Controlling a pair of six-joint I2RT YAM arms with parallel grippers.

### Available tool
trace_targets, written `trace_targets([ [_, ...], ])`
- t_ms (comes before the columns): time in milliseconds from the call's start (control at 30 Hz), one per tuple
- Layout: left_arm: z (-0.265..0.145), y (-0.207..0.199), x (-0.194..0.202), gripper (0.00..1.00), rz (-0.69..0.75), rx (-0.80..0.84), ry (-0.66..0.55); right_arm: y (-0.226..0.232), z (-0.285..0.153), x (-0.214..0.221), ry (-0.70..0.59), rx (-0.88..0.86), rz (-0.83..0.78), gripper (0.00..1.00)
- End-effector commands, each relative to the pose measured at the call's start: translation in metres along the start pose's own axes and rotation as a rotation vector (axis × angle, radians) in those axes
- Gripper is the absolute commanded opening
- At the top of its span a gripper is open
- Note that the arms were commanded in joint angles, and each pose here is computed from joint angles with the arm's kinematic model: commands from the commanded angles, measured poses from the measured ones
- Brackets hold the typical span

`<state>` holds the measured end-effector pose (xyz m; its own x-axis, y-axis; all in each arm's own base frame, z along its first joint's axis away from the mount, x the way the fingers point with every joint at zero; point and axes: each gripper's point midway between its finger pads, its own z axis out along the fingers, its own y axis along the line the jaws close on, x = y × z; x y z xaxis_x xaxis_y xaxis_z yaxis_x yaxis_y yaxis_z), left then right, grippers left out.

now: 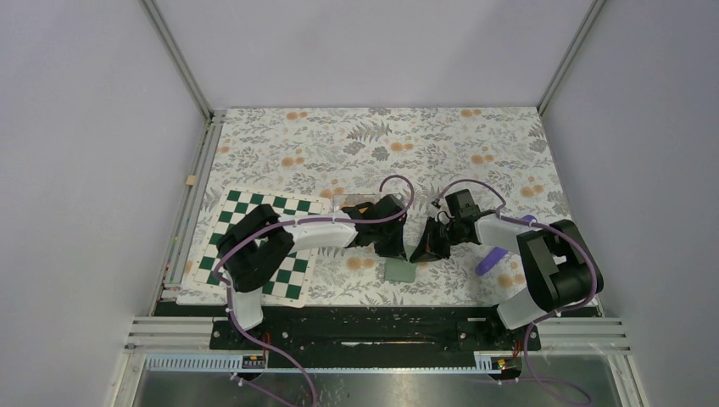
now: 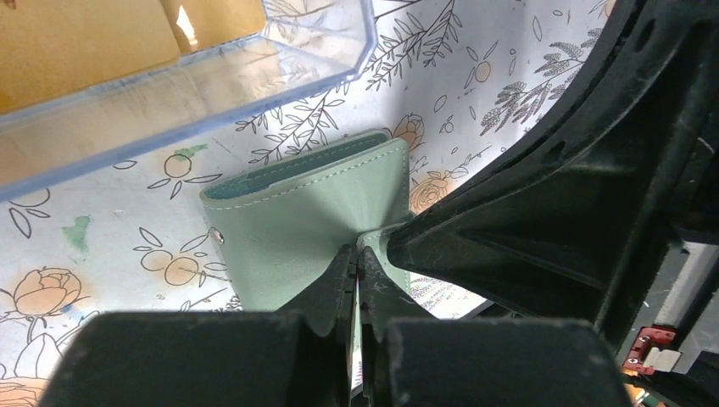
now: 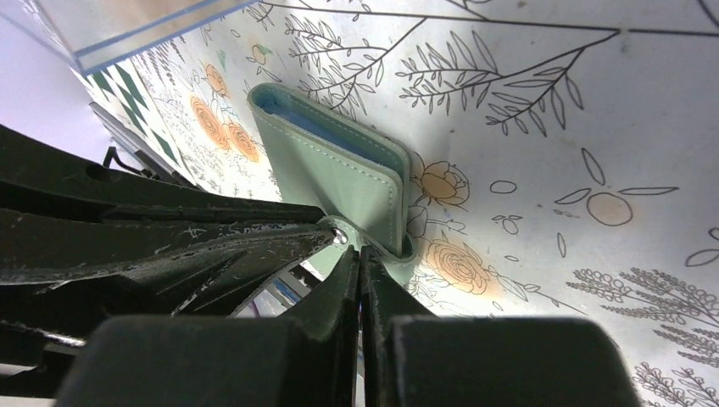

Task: Put the credit cards into the card holder
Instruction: Close the card holder at the center of the board.

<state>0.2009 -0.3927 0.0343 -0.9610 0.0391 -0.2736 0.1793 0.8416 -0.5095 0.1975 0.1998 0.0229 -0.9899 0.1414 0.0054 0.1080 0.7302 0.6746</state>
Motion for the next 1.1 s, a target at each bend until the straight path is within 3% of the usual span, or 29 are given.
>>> trace_targets([
  [0, 0.005, 0.032, 0.012, 0.02, 0.037, -0.142, 0.029, -0.013, 0.008, 0.009, 0.032, 0.035, 0.002, 0.02],
  [367, -0.003, 0.033, 0.01, 0.2, 0.073, -0.184, 0.019, -0.025, 0.012, 0.013, 0.052, 0.14, -0.011, 0.02],
  [1067, -0.017, 0.052, 0.017, 0.15, 0.134, -0.317, 0.012, -0.03, 0.013, 0.019, 0.073, 0.197, -0.036, 0.02],
])
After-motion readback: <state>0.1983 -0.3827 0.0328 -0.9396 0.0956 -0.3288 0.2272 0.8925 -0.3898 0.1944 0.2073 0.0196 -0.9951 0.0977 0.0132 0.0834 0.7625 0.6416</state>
